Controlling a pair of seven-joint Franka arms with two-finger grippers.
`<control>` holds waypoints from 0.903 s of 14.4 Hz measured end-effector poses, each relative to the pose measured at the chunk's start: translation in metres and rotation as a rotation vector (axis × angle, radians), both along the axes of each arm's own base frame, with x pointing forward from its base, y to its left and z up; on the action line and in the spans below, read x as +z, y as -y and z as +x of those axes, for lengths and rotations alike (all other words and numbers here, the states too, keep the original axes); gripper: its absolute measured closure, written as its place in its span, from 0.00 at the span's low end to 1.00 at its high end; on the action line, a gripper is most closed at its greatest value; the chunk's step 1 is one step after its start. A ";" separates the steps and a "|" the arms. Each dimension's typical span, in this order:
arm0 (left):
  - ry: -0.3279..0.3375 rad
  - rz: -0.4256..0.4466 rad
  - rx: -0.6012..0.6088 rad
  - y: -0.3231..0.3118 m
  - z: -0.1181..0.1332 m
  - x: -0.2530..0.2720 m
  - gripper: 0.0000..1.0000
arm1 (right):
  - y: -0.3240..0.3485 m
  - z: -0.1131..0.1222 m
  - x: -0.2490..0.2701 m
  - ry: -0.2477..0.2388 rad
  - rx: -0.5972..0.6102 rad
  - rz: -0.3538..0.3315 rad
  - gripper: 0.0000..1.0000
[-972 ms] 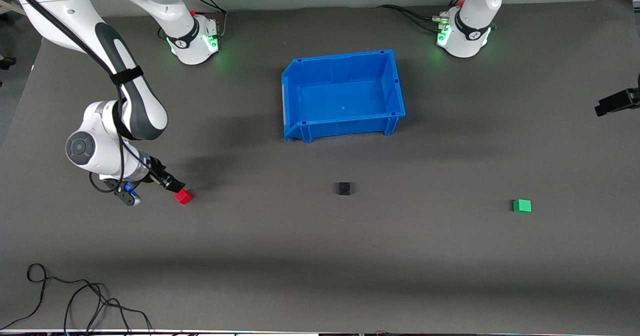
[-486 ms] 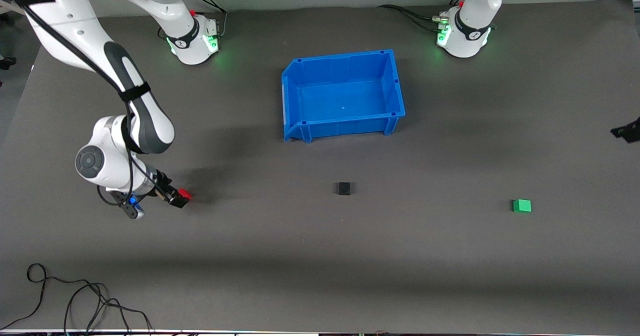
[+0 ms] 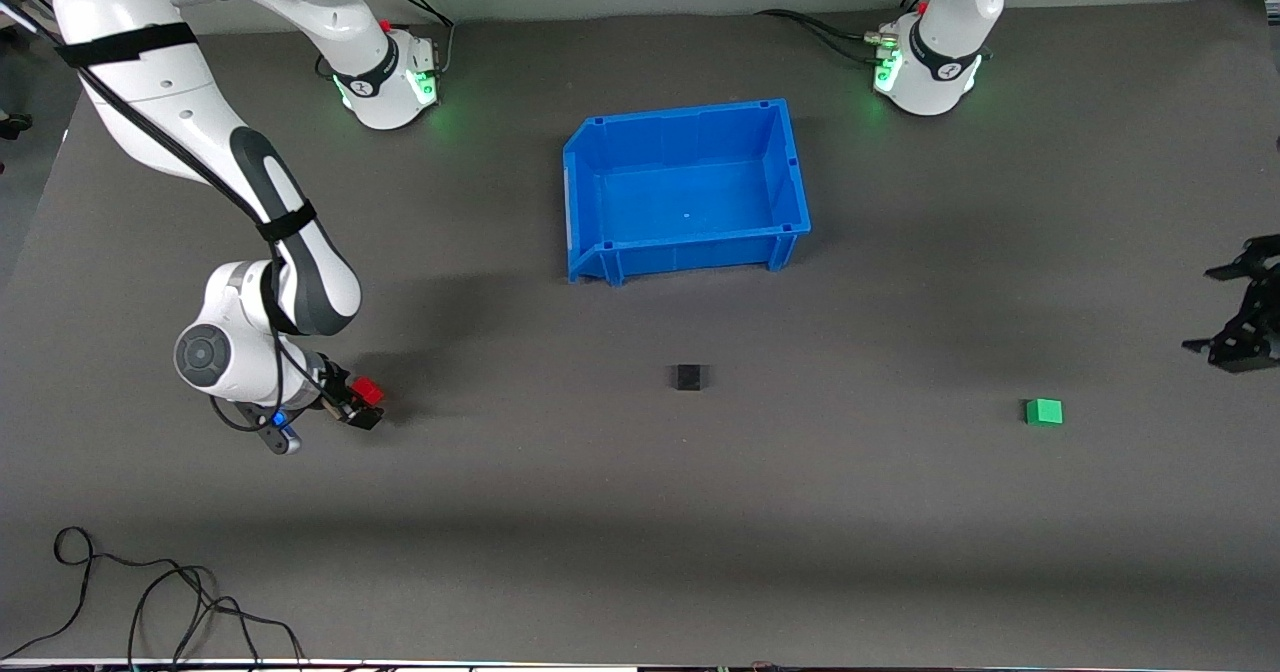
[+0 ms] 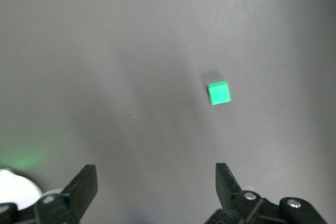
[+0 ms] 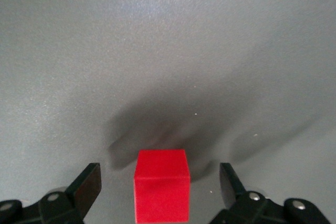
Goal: Attach green and red cubes to black cube
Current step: 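Close the right gripper on the red cube while the left gripper reaches the green cube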
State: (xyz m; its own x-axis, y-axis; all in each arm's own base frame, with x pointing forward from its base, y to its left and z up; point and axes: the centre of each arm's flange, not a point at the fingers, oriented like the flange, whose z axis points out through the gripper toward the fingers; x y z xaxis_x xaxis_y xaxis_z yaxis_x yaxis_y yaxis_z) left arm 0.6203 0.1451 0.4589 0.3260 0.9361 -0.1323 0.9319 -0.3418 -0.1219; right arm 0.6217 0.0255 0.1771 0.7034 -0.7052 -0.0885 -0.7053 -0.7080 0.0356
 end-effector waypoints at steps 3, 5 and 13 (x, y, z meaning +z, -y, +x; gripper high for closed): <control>0.046 0.006 0.077 -0.009 0.000 -0.037 0.00 | -0.002 0.001 0.000 0.002 0.002 -0.001 0.02; 0.080 0.020 0.118 -0.008 0.000 -0.063 0.00 | 0.002 0.003 0.001 0.006 -0.004 -0.008 0.04; 0.152 0.056 0.189 0.021 0.005 -0.195 0.00 | 0.005 0.004 0.002 0.007 -0.033 0.000 0.58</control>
